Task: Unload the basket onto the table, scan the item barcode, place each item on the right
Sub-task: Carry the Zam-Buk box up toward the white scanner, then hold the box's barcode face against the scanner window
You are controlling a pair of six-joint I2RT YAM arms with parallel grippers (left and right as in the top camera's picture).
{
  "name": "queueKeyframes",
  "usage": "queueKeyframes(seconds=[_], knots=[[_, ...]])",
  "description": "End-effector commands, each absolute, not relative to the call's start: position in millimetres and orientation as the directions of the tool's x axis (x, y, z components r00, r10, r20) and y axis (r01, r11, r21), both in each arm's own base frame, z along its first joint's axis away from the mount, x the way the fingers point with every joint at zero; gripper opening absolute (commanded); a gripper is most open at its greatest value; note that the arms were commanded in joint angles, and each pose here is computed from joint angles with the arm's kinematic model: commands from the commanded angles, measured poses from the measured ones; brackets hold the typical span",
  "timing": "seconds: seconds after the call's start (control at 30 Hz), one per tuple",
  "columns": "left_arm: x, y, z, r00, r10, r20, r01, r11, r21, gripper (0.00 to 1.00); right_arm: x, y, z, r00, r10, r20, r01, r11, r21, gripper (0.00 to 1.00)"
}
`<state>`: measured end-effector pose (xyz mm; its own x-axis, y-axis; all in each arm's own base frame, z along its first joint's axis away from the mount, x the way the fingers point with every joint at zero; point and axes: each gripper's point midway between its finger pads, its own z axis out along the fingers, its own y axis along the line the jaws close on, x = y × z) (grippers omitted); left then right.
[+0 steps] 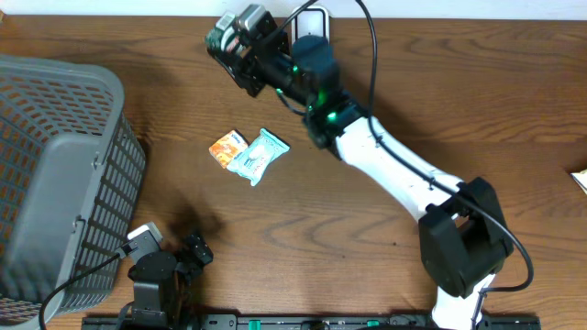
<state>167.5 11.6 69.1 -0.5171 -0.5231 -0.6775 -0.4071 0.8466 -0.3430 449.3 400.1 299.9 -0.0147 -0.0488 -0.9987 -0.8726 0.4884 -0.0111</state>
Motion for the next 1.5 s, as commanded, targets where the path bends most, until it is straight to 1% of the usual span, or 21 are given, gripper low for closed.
queueKeyframes(seconds=[0.0, 0.03, 0.07, 0.13, 0.17, 0.2, 0.23, 0.27, 0.43, 0.57, 0.67, 0.73, 0.83, 0.87, 0.93, 1.07, 1.1, 1.17, 1.27, 1.33, 1.47], knots=[[156.9, 18.7, 57.5, -0.547, -0.514, -0.661, -0.446, 0.847, -0.290, 0.98, 407.3, 376.2, 297.6, 0.083, -0.071, -0.994, -0.992, 0.089, -0.089, 0.45], [156.9, 18.6, 57.4, -0.547, -0.514, -0.661, -0.445, 0.847, -0.290, 0.98, 394.5, 359.6, 293.4, 0.113, -0.062, -0.992, -0.993, -0.034, -0.111, 0.46], [156.9, 18.7, 57.5, -0.547, -0.514, -0.661, -0.446, 0.847, -0.290, 0.98, 387.4, 348.5, 292.1, 0.130, -0.048, -0.990, -0.987, -0.101, -0.124, 0.46], [156.9, 18.7, 57.5, -0.547, -0.514, -0.661, -0.446, 0.847, -0.290, 0.98, 364.7, 311.7, 292.3, 0.160, 0.032, -0.987, -0.944, -0.286, -0.163, 0.47], [156.9, 18.7, 57.5, -0.547, -0.514, -0.661, -0.446, 0.847, -0.290, 0.98, 366.7, 297.2, 289.0, 0.127, 0.036, -0.991, -0.947, -0.293, -0.132, 0.47], [156.9, 18.7, 57.5, -0.547, -0.514, -0.661, -0.446, 0.847, -0.290, 0.98, 371.7, 287.9, 284.4, 0.070, 0.016, -0.997, -0.959, -0.273, -0.071, 0.41], [156.9, 18.6, 57.4, -0.547, -0.514, -0.661, -0.445, 0.847, -0.290, 0.98, 374.0, 280.6, 278.4, 0.001, -0.004, -1.000, -0.966, -0.257, 0.000, 0.32], [156.9, 18.7, 57.5, -0.547, -0.514, -0.661, -0.446, 0.847, -0.290, 0.98, 374.0, 278.0, 275.5, -0.029, -0.012, -1.000, -0.967, -0.251, 0.031, 0.30], [156.9, 18.7, 57.5, -0.547, -0.514, -0.661, -0.446, 0.847, -0.290, 0.98, 369.8, 273.5, 266.3, -0.054, -0.019, -0.998, -0.968, -0.244, 0.058, 0.28], [156.9, 18.7, 57.5, -0.547, -0.514, -0.661, -0.446, 0.847, -0.290, 0.98, 367.1, 272.3, 262.9, -0.057, -0.020, -0.998, -0.968, -0.244, 0.060, 0.30], [156.9, 18.7, 57.5, -0.547, -0.514, -0.661, -0.446, 0.847, -0.290, 0.98, 366.4, 270.0, 260.7, -0.091, -0.028, -0.995, -0.967, -0.238, 0.095, 0.31], [156.9, 18.7, 57.5, -0.547, -0.514, -0.661, -0.446, 0.847, -0.290, 0.98, 363.1, 269.0, 257.6, -0.094, -0.029, -0.995, -0.966, -0.238, 0.098, 0.31], [156.9, 18.7, 57.5, -0.547, -0.514, -0.661, -0.446, 0.847, -0.290, 0.98, 357.9, 267.7, 253.1, -0.046, -0.019, -0.999, -0.970, -0.239, 0.050, 0.33], [156.9, 18.6, 57.4, -0.547, -0.514, -0.661, -0.446, 0.847, -0.290, 0.98, 356.8, 267.4, 251.5, -0.004, -0.012, -1.000, -0.971, -0.238, 0.006, 0.35], [156.9, 18.6, 57.4, -0.547, -0.514, -0.661, -0.446, 0.847, -0.290, 0.98, 358.2, 267.7, 249.2, 0.071, -0.008, -0.997, -0.971, -0.230, -0.067, 0.35], [156.9, 18.6, 57.4, -0.547, -0.514, -0.661, -0.445, 0.847, -0.290, 0.98, 363.0, 268.6, 253.4, 0.213, 0.029, -0.977, -0.950, -0.227, -0.214, 0.35], [156.9, 18.7, 57.5, -0.547, -0.514, -0.661, -0.446, 0.847, -0.290, 0.98, 363.5, 268.7, 255.0, 0.231, 0.039, -0.972, -0.945, -0.228, -0.234, 0.35], [156.9, 18.6, 57.4, -0.547, -0.514, -0.661, -0.446, 0.847, -0.290, 0.98, 367.4, 269.7, 261.7, 0.319, 0.073, -0.945, -0.917, -0.227, -0.327, 0.34], [156.9, 18.6, 57.4, -0.547, -0.514, -0.661, -0.446, 0.847, -0.290, 0.98, 369.1, 270.8, 265.1, 0.363, 0.084, -0.928, -0.900, -0.224, -0.373, 0.33], [156.9, 18.6, 57.4, -0.547, -0.514, -0.661, -0.446, 0.847, -0.290, 0.98, 368.9, 271.8, 265.8, 0.373, 0.088, -0.924, -0.896, -0.226, -0.383, 0.32], [156.9, 18.7, 57.5, -0.547, -0.514, -0.661, -0.446, 0.847, -0.290, 0.98, 372.1, 272.4, 270.6, 0.436, 0.104, -0.894, -0.867, -0.218, -0.448, 0.31]])
